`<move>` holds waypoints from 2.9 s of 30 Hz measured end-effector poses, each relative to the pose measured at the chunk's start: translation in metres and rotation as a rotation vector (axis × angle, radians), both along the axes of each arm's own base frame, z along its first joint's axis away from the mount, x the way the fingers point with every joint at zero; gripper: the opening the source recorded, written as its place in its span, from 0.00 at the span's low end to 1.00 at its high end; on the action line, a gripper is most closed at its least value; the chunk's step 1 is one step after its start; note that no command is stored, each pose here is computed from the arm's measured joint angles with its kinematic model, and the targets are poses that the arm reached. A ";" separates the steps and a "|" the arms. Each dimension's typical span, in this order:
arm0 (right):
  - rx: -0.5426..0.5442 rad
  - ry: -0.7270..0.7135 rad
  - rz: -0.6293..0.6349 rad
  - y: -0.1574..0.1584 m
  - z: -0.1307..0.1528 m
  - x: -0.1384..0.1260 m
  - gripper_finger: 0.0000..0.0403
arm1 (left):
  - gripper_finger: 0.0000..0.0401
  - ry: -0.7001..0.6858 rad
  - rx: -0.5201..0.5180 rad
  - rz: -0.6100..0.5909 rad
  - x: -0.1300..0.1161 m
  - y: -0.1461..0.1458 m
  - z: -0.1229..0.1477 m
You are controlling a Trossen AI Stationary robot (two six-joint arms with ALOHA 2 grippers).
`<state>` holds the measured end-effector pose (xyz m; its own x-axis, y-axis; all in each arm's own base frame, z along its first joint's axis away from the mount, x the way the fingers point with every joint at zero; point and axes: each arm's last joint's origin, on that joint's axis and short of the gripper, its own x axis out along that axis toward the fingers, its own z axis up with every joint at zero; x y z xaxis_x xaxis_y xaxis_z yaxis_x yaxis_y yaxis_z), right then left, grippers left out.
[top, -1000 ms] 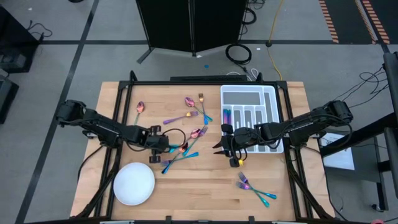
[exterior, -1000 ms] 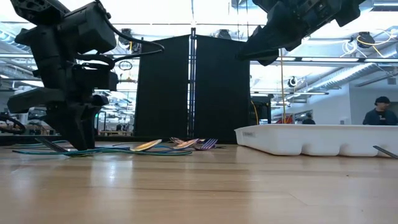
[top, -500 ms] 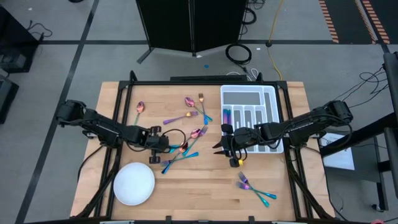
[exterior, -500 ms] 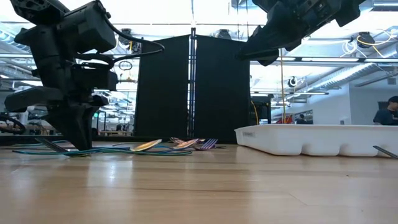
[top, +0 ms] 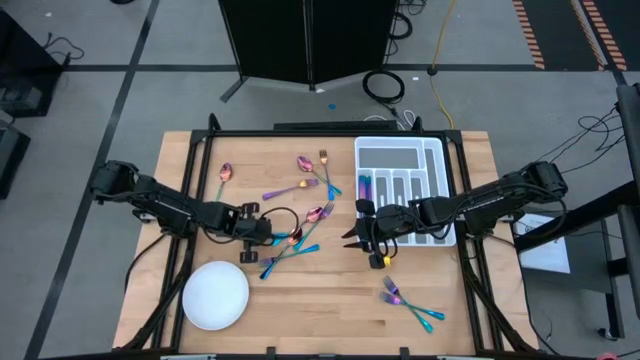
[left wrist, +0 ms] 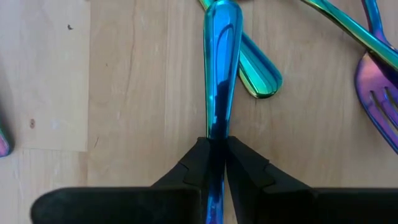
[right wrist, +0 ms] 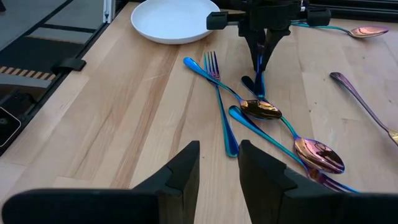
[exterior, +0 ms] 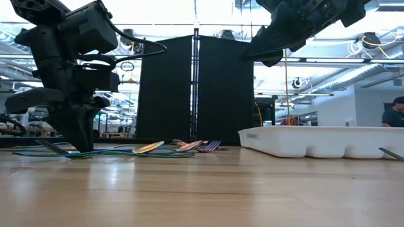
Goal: Sort silverware
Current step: Put the blue knife into the utensil organizer
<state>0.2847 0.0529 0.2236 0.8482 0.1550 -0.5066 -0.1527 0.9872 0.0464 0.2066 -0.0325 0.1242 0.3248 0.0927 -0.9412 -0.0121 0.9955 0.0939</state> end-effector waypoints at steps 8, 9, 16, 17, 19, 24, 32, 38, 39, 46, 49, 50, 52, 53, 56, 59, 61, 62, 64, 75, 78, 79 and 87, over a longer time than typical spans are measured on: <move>0.000 0.001 0.000 0.000 0.000 0.000 0.24 | 0.20 -0.014 0.002 0.006 0.001 0.000 0.000; 0.000 0.000 0.000 0.000 0.000 0.000 0.24 | 0.22 -0.014 0.005 0.006 0.001 0.000 0.000; 0.000 0.000 0.000 0.000 0.000 0.000 0.24 | 0.29 -0.014 0.000 0.009 0.001 0.000 0.000; 0.000 0.000 0.000 0.000 0.000 0.000 0.24 | 0.29 -0.014 -0.011 0.020 0.001 0.000 0.000; 0.000 0.000 0.000 0.000 0.000 0.000 0.24 | 0.29 -0.010 -0.045 0.037 0.001 0.002 0.000; -0.003 -0.004 0.002 0.000 0.000 0.000 0.24 | 0.29 0.000 -0.106 0.072 0.002 0.009 0.000; -0.006 -0.005 0.004 0.000 0.000 0.000 0.24 | 0.30 0.007 -0.110 0.021 0.003 0.014 0.000; -0.006 -0.004 0.004 0.000 0.000 0.000 0.24 | 0.28 0.007 -0.101 0.016 0.003 0.014 0.000; -0.006 -0.004 0.004 0.000 0.000 0.000 0.24 | 0.26 0.007 -0.101 0.016 0.003 0.014 0.000; -0.006 -0.004 0.004 0.000 0.000 0.000 0.24 | 0.10 0.007 -0.110 0.013 0.003 0.014 0.000; -0.006 -0.004 0.004 0.000 0.000 0.000 0.24 | 0.07 0.007 -0.110 0.012 0.003 0.014 0.000; -0.006 -0.004 0.004 0.000 0.000 0.000 0.24 | 0.07 0.007 -0.110 0.012 0.003 0.014 0.000; -0.006 -0.004 0.004 0.000 0.000 0.000 0.24 | 0.06 0.007 -0.109 0.010 0.003 0.014 0.000; -0.006 -0.004 0.005 0.000 0.000 0.000 0.24 | 0.06 0.008 -0.107 0.003 0.003 0.014 0.000; -0.006 -0.004 0.004 0.000 0.000 0.000 0.24 | 0.06 0.005 -0.101 -0.012 0.003 0.014 0.001; -0.006 -0.004 0.004 0.000 0.000 0.000 0.24 | 0.06 0.000 -0.088 -0.028 0.005 0.014 0.007; -0.006 -0.003 0.004 0.000 0.000 0.000 0.24 | 0.06 -0.007 -0.075 -0.030 0.006 0.014 0.011; -0.006 -0.003 0.004 0.000 0.000 0.000 0.24 | 0.06 -0.015 -0.063 -0.027 0.007 0.015 0.013; -0.006 -0.003 0.004 0.000 0.000 0.000 0.24 | 0.06 -0.053 -0.050 -0.038 0.011 0.015 0.020; -0.010 0.046 0.001 -0.001 -0.002 -0.004 0.24 | 0.06 -0.078 -0.040 -0.056 0.018 0.014 0.031; -0.004 0.032 -0.005 -0.002 0.007 -0.011 0.24 | 0.06 -0.132 -0.018 -0.118 0.028 0.013 0.045; -0.005 0.027 -0.008 -0.003 0.010 -0.014 0.24 | 0.06 -0.147 -0.005 -0.149 0.032 0.013 0.050; -0.008 0.061 -0.160 -0.009 0.028 -0.040 0.24 | 0.06 -0.300 0.276 -0.456 0.068 0.014 0.108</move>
